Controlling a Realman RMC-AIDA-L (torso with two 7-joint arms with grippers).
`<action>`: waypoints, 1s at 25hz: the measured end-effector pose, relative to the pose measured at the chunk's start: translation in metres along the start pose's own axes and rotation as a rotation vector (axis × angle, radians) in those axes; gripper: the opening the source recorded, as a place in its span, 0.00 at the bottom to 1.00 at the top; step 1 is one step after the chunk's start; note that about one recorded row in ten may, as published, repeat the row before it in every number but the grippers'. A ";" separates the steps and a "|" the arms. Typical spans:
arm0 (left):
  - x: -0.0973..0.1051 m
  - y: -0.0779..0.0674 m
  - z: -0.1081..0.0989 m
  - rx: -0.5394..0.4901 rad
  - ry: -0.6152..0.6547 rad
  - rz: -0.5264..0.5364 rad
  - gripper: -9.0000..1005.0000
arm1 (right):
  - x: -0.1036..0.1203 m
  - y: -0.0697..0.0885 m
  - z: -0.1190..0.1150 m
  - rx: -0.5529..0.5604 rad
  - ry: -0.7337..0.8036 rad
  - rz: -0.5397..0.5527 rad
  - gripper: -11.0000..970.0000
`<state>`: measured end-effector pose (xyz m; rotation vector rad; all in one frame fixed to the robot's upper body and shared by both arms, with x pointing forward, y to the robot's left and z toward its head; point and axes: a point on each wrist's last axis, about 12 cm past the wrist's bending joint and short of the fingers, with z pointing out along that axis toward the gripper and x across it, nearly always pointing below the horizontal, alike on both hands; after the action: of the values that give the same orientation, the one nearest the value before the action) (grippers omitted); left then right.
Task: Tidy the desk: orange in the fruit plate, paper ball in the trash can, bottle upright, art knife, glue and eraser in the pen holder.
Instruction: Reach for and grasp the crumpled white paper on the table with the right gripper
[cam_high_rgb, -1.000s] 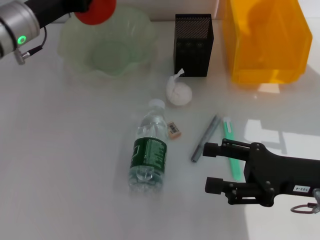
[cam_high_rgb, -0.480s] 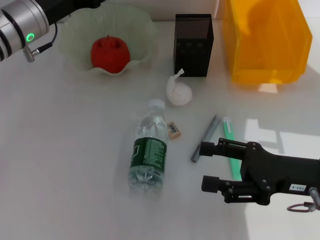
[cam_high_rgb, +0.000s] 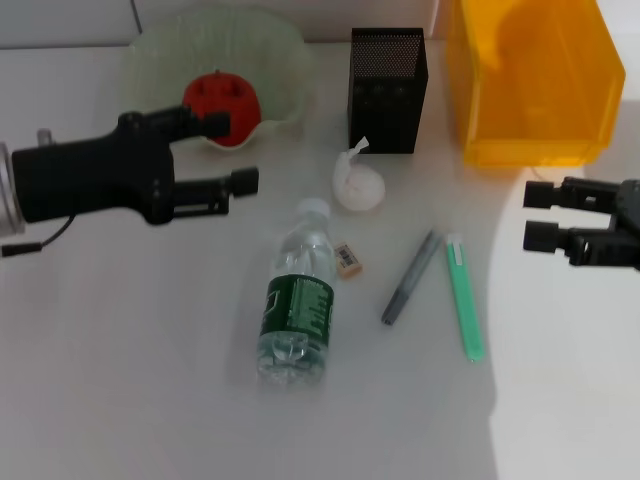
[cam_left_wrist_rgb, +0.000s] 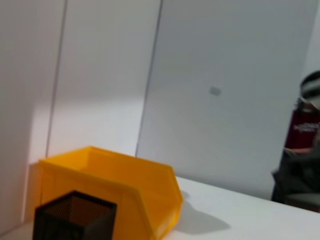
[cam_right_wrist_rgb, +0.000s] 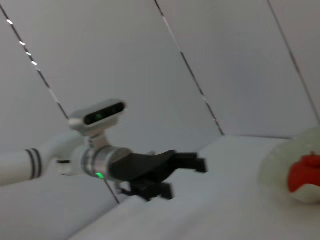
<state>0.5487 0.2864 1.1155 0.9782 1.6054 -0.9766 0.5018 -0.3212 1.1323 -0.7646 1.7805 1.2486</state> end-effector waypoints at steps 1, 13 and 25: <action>0.004 -0.003 -0.004 0.015 0.019 -0.009 0.82 | -0.012 0.000 -0.004 0.035 0.036 0.007 0.83; 0.023 -0.012 -0.020 0.022 0.086 -0.071 0.82 | -0.131 -0.035 0.100 0.455 0.647 0.106 0.83; 0.029 -0.011 -0.017 -0.017 0.103 -0.081 0.82 | -0.115 -0.055 0.173 0.454 0.736 0.054 0.83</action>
<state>0.5276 0.3022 1.0922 0.9715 1.7477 -0.9788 0.6510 -0.1729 1.1767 -0.9770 2.5621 0.5584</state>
